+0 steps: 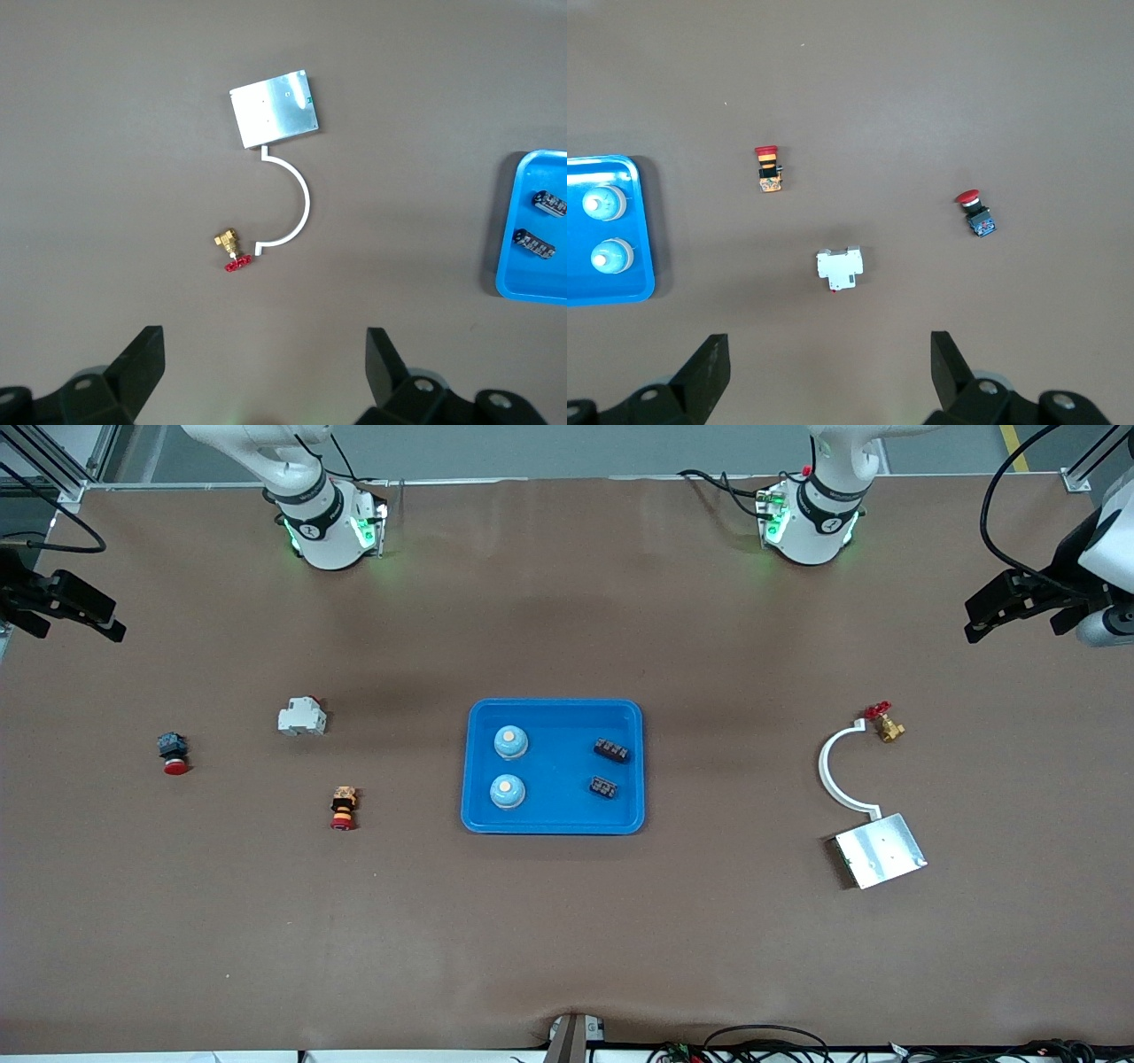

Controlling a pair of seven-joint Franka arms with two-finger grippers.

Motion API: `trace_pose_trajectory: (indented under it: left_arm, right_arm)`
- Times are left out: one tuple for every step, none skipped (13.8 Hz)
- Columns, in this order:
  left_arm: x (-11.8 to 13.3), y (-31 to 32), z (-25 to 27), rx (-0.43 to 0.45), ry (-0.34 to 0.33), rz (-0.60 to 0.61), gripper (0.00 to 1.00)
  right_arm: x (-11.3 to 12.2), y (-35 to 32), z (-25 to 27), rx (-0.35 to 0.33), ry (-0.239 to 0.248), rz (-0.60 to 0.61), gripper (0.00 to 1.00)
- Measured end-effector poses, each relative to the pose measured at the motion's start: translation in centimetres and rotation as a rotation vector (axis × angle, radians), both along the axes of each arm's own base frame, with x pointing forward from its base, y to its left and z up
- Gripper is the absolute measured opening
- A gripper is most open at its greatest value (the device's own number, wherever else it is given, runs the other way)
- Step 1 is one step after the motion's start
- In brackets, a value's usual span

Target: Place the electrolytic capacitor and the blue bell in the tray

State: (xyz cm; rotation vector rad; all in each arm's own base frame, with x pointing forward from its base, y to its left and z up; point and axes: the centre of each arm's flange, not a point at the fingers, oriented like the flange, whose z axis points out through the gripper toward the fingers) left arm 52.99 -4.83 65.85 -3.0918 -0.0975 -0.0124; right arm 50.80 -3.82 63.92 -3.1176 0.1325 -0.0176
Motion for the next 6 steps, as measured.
trace_pose_trajectory:
  left_arm:
    - [-0.01,-0.01,0.00,0.000,0.000,0.000,1.00]
    - [-0.02,0.00,-0.03,0.000,0.002,0.000,1.00]
    - [-0.02,0.00,-0.06,0.000,0.003,0.000,1.00]
    - [-0.02,0.00,-0.07,0.000,0.004,0.000,1.00]
    - [-0.02,0.00,-0.07,0.000,0.004,0.000,1.00]
    - [-0.03,-0.01,-0.07,0.000,0.004,0.000,1.00]
  right_arm:
    - [0.00,0.00,0.00,0.000,0.000,0.000,1.00]
    - [0.00,0.00,0.00,0.000,0.000,0.000,1.00]
    - [0.00,0.00,0.00,0.000,0.000,0.000,1.00]
    - [0.00,0.00,0.00,0.000,0.000,0.000,1.00]
    - [0.00,0.00,0.00,0.000,0.000,0.000,1.00]
    - [0.01,0.00,0.01,0.000,-0.001,0.000,1.00]
